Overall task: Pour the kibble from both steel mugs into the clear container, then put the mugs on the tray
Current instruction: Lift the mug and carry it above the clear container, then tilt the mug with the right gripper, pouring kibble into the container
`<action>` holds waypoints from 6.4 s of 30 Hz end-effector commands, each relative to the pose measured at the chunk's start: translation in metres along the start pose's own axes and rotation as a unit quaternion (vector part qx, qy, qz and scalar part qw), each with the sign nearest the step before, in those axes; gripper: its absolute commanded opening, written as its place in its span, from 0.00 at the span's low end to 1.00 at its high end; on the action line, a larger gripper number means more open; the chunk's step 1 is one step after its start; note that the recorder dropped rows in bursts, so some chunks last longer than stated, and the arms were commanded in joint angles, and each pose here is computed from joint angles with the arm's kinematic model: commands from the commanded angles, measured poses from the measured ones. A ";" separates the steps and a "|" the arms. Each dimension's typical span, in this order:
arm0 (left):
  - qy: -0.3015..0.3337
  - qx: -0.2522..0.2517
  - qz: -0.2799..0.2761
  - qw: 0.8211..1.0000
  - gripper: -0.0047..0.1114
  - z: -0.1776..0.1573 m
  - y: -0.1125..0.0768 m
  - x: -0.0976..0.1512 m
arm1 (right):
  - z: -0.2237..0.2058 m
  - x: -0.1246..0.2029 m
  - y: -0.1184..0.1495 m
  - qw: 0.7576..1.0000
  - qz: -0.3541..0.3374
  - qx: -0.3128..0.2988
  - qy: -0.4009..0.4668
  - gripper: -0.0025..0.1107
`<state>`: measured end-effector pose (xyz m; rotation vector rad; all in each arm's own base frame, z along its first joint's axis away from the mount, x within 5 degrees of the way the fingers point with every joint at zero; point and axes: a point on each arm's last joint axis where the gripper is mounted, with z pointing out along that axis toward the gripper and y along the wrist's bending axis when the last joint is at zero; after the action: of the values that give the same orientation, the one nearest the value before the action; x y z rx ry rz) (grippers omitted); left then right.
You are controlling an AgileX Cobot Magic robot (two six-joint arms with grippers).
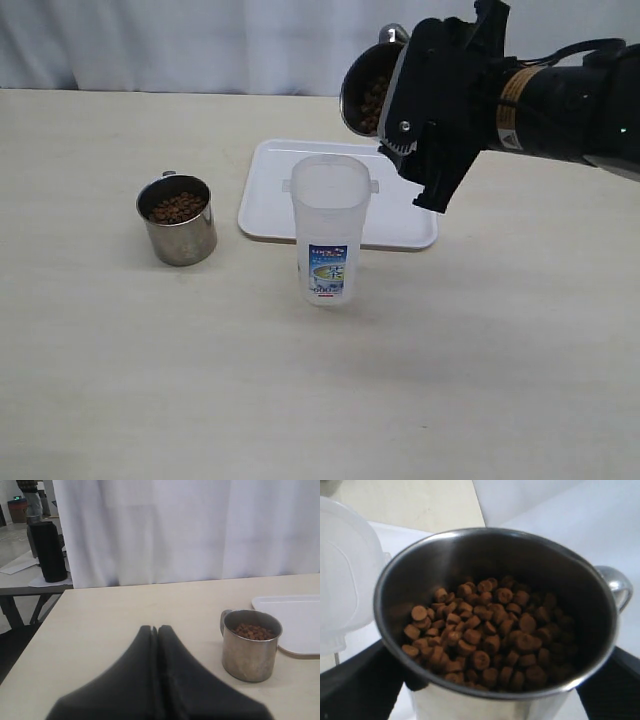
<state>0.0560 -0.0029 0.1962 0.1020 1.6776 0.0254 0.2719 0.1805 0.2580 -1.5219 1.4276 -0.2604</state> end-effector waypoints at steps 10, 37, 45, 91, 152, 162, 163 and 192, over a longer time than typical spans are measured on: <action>-0.008 -0.003 0.001 1.000 0.04 0.000 0.000 -0.001 | -0.018 -0.008 0.000 0.999 -0.025 0.013 -0.027 0.06; -0.006 -0.003 0.001 1.000 0.04 0.000 0.000 0.000 | -0.009 -0.023 0.010 0.980 -0.193 -0.001 -0.041 0.06; -0.006 -0.003 0.001 1.000 0.04 0.000 0.000 0.000 | 0.000 -0.023 0.009 0.972 -0.234 -0.005 -0.036 0.06; -0.007 -0.003 0.001 1.000 0.04 0.000 0.000 0.000 | -0.001 -0.031 0.000 0.905 -0.422 0.024 -0.048 0.06; -0.007 -0.003 0.001 1.000 0.04 0.000 0.000 0.000 | 0.008 -0.036 -0.001 0.837 -0.541 0.038 -0.064 0.06; -0.007 -0.003 0.001 1.000 0.04 0.000 0.000 0.000 | 0.008 -0.037 -0.001 0.823 -0.564 0.041 -0.064 0.06; -0.007 -0.003 0.001 1.000 0.04 0.000 0.000 0.000 | 0.008 -0.037 -0.001 0.822 -0.564 0.041 -0.064 0.06; -0.007 -0.003 0.001 1.000 0.04 0.000 0.000 0.000 | 0.008 -0.037 -0.001 0.795 -0.602 0.044 -0.061 0.06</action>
<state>0.0560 -0.0029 0.1962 0.1020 1.6776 0.0254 0.2682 0.2140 0.2662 -2.1451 0.1847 -0.9215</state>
